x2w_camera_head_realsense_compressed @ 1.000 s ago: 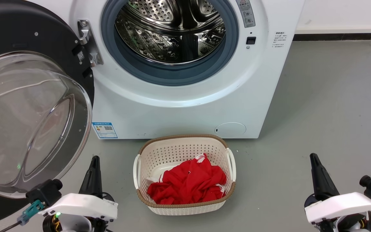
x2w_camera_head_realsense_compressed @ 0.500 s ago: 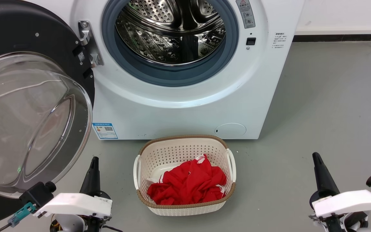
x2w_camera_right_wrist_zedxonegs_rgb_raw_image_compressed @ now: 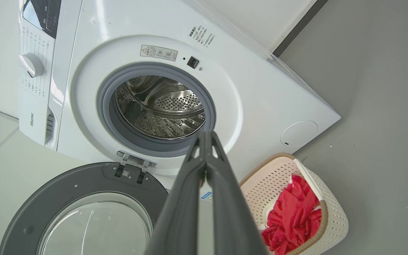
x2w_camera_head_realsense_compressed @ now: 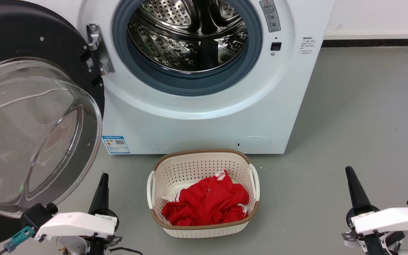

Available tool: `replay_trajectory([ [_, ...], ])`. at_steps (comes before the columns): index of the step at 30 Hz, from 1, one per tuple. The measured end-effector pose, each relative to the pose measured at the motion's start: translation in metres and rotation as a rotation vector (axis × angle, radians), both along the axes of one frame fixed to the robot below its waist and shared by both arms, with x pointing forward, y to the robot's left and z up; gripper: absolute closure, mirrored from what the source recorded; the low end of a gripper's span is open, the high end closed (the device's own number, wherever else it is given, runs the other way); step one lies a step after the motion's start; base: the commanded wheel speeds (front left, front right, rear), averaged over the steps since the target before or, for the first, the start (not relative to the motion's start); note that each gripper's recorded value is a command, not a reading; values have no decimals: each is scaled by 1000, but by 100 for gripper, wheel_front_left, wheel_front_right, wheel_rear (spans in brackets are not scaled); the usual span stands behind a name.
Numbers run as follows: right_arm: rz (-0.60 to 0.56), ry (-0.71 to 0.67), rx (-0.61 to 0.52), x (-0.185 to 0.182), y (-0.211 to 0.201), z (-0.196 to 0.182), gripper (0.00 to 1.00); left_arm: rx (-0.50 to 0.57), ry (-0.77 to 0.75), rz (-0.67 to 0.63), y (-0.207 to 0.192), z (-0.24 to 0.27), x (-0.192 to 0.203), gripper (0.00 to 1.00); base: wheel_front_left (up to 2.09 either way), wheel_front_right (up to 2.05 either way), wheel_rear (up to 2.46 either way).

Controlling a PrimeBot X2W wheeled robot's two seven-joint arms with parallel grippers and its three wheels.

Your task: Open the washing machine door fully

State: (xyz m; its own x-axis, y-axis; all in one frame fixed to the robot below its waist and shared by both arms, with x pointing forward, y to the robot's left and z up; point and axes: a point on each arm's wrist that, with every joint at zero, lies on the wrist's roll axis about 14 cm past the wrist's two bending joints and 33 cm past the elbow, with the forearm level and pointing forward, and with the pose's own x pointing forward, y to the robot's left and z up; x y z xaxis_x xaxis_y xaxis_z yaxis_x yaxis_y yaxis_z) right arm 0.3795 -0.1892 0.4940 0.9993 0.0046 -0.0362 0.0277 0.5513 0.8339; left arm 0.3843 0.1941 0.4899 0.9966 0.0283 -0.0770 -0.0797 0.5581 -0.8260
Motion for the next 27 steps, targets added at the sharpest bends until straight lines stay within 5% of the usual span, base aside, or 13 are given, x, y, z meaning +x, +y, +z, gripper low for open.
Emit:
replay_trajectory([
  [27, -17, 0, 277, 4, -6, 3, 100, -283, -19, 0, 2, 4, 2, 100, 0, 0, 0],
])
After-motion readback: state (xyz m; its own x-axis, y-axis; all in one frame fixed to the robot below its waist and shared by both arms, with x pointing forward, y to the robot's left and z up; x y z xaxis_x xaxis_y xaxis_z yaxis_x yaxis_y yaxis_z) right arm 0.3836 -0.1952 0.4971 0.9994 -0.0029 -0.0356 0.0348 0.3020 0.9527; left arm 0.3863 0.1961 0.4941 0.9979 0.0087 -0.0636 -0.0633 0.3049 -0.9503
